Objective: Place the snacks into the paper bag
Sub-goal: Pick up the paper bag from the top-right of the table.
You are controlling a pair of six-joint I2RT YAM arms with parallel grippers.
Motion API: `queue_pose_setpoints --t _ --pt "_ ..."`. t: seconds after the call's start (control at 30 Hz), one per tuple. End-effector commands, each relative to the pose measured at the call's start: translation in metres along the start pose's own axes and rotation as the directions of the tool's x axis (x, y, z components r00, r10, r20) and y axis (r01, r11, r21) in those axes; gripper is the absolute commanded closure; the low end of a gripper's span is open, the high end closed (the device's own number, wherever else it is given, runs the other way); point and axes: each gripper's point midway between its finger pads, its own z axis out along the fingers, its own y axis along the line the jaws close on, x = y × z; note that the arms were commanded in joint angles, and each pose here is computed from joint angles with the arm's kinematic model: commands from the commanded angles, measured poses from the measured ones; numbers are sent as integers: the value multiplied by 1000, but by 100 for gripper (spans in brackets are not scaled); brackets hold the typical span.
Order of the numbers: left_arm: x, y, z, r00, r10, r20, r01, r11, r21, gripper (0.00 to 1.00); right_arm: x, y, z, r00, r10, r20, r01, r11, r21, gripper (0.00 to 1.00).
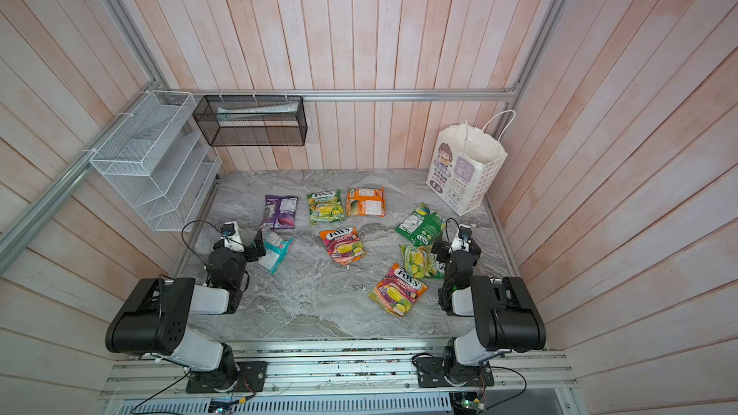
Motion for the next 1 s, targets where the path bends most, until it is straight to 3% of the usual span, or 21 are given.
queue_pose_setpoints --t 0.0,0.97 --pt "-7 -1 2 1000 1 15 -2 1000 9 0 -9 1 3 1000 -4 21 4 1000 2 2" --pt "-8 -1 0 1000 -8 23 8 1000 19 0 -8 1 2 1000 -4 20 3 1000 2 2"
